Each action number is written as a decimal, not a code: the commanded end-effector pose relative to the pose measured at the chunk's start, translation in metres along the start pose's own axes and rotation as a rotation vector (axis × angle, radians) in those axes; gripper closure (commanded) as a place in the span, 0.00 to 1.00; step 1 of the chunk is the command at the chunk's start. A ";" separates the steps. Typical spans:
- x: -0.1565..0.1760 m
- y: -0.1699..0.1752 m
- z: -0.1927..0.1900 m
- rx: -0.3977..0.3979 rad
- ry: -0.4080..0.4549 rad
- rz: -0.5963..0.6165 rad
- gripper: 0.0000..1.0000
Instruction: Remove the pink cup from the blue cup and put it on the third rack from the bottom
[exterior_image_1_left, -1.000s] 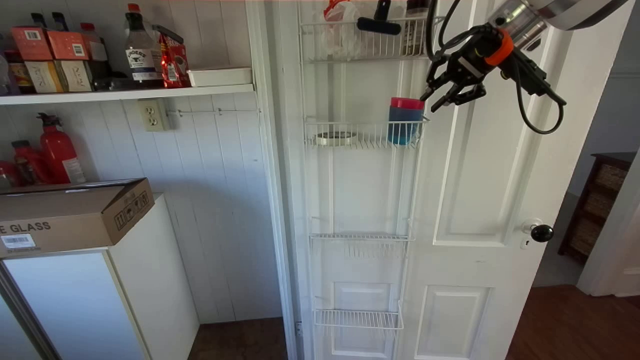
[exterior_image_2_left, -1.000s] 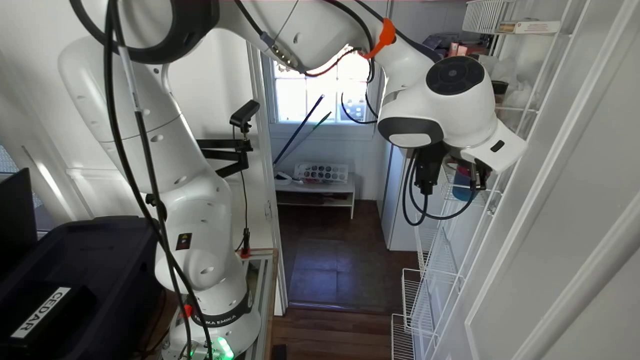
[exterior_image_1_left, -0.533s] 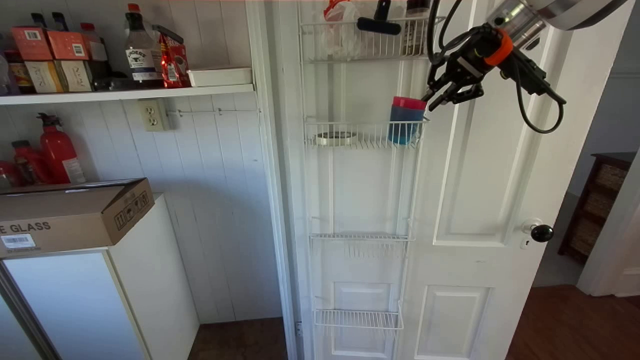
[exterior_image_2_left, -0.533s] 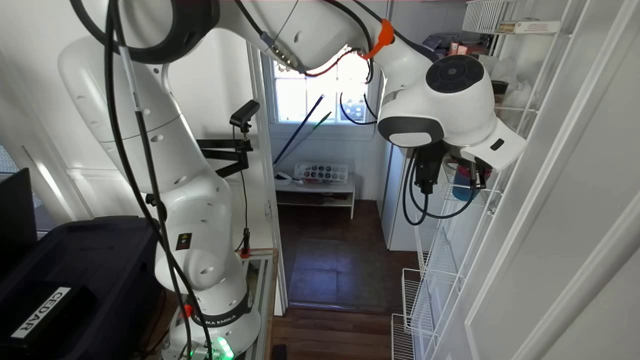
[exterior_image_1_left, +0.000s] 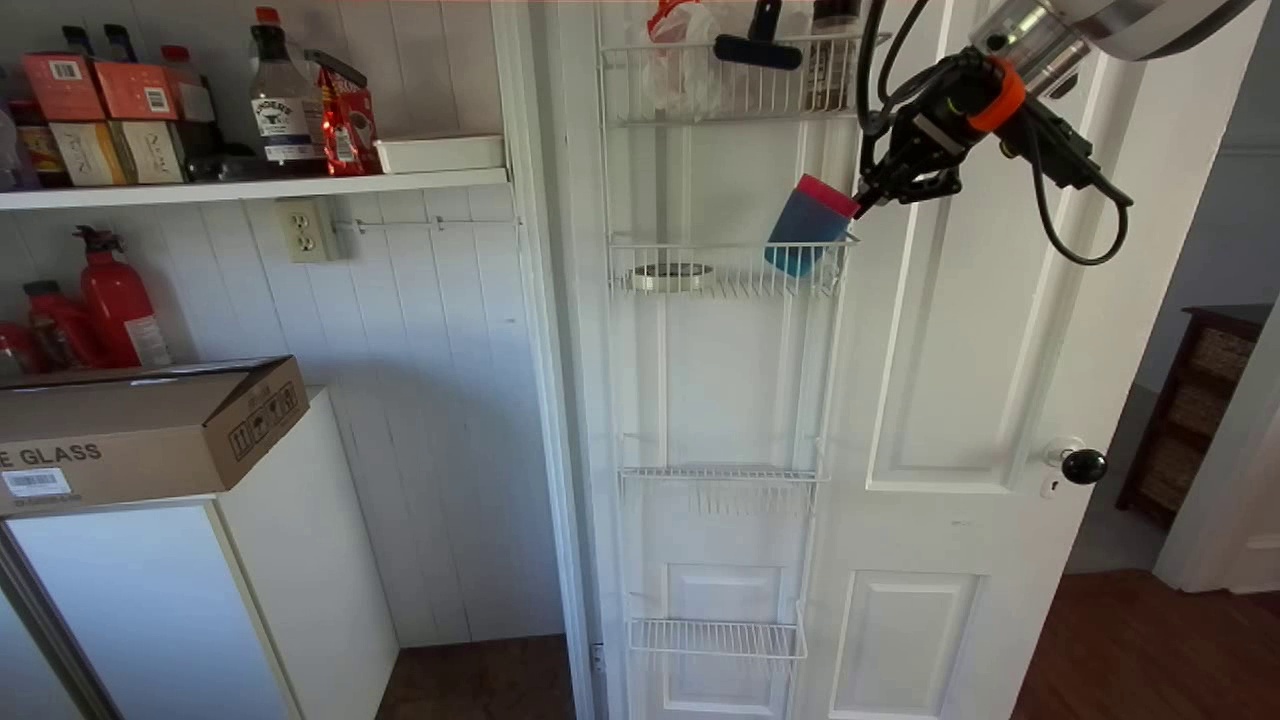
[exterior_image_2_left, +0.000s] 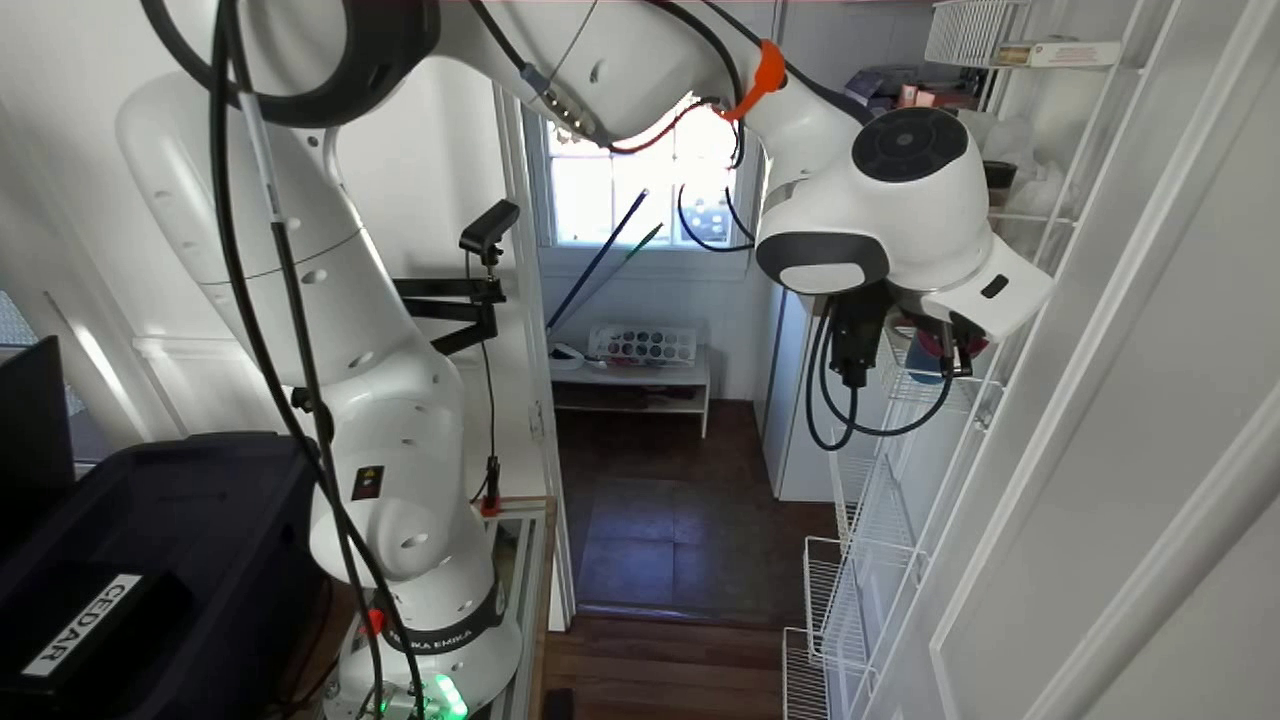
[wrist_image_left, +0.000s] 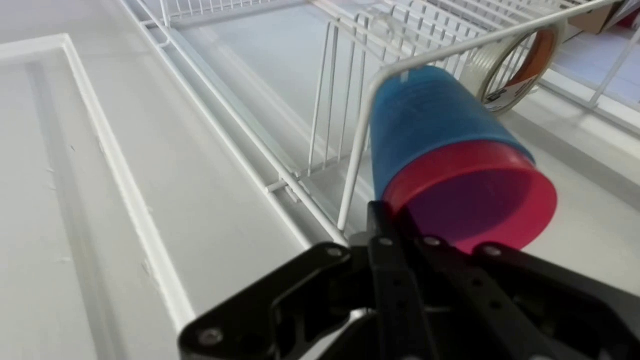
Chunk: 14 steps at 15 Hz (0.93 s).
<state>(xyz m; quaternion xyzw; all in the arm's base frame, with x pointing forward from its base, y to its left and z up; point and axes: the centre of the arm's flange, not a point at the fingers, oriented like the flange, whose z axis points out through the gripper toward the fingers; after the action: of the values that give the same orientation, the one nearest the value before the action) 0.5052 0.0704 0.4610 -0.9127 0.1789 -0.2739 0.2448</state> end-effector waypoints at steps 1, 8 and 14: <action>0.003 -0.008 -0.015 -0.014 0.010 -0.014 0.99; 0.004 -0.024 -0.033 -0.054 -0.005 -0.076 0.99; 0.002 -0.027 -0.027 -0.182 0.120 -0.041 0.99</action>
<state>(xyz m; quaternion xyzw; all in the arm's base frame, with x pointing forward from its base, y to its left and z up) 0.5004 0.0765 0.4859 -0.9255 0.1703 -0.2899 0.1744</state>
